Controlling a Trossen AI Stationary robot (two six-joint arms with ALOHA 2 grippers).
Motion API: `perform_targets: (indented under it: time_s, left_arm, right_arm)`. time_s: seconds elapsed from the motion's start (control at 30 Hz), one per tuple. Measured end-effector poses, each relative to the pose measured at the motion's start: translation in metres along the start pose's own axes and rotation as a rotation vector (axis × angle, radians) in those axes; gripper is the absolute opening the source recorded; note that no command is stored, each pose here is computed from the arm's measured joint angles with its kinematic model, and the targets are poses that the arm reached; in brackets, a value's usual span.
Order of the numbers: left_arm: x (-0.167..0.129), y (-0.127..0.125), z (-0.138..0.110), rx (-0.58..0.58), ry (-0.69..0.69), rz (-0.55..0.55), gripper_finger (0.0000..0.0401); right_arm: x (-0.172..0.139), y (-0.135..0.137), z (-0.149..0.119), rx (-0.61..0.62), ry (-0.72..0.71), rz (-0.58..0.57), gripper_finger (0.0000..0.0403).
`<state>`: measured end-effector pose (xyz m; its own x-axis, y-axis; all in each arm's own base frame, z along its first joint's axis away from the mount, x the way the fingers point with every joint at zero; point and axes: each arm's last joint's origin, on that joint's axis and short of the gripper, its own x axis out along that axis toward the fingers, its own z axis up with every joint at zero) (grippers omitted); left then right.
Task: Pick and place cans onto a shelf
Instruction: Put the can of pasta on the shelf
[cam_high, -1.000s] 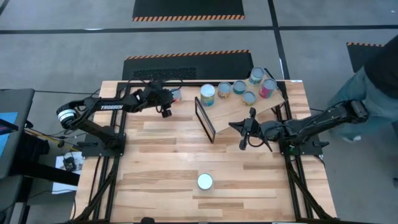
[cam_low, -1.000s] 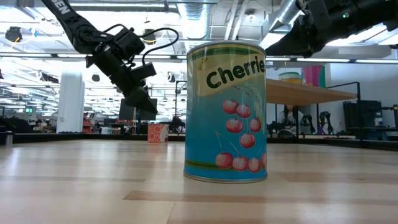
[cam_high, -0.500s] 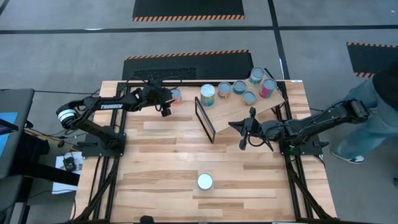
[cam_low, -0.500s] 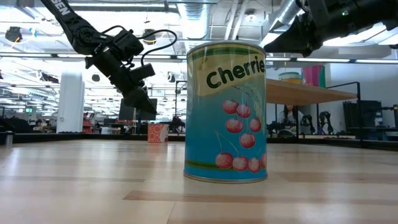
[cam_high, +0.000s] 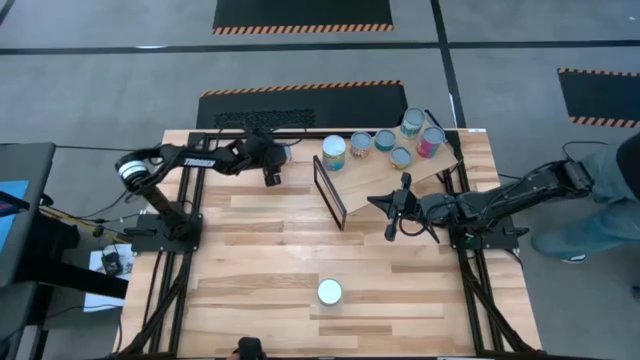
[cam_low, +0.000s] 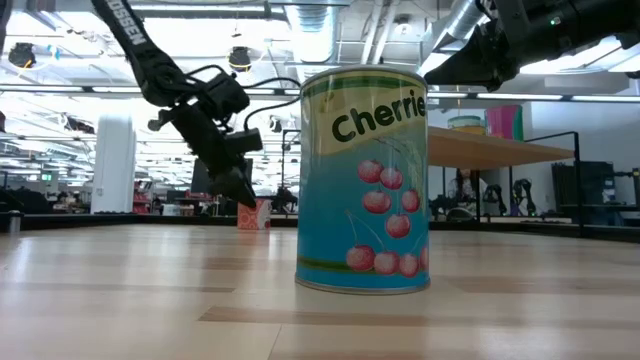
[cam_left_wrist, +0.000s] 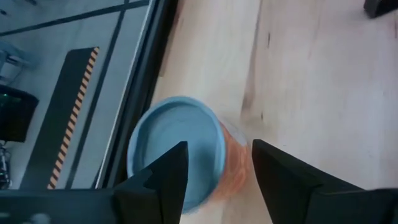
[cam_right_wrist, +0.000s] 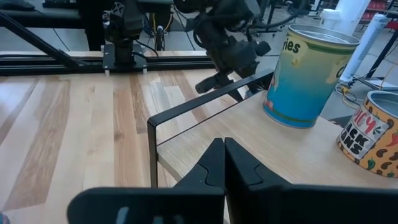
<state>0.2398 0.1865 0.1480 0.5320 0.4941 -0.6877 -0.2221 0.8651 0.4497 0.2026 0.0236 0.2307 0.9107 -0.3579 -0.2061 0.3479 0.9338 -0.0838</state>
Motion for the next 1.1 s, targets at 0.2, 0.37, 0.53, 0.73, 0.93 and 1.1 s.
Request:
perform_targets:
  time_s: [0.2,0.37,0.53,0.73,0.93,1.1]
  left_arm:
    - [0.009,0.0,0.001,0.034,0.017,-0.006,0.0111]
    - [0.009,0.0,0.002,0.076,0.007,-0.012,0.0018]
    - [-0.012,0.003,0.009,0.088,0.046,-0.066,0.0013]
    - [-0.076,0.007,0.045,0.071,-0.011,-0.074,0.0005]
    - [-0.151,-0.007,0.082,0.028,-0.172,-0.113,0.0004]
    - [-0.203,-0.019,0.117,0.018,-0.275,-0.109,0.0004]
  right_arm:
    - [0.0,0.001,0.0,-0.001,0.0,0.003,0.0011]
    - [-0.001,0.001,0.0,-0.005,0.002,0.006,0.0012]
    - [-0.001,0.001,-0.001,-0.008,0.006,0.007,0.0011]
    - [-0.012,0.01,-0.005,-0.088,0.044,0.055,0.0009]
    - [-0.024,0.012,-0.016,-0.118,0.086,0.03,0.0005]
    - [-0.038,0.01,-0.026,-0.092,0.066,0.072,0.0005]
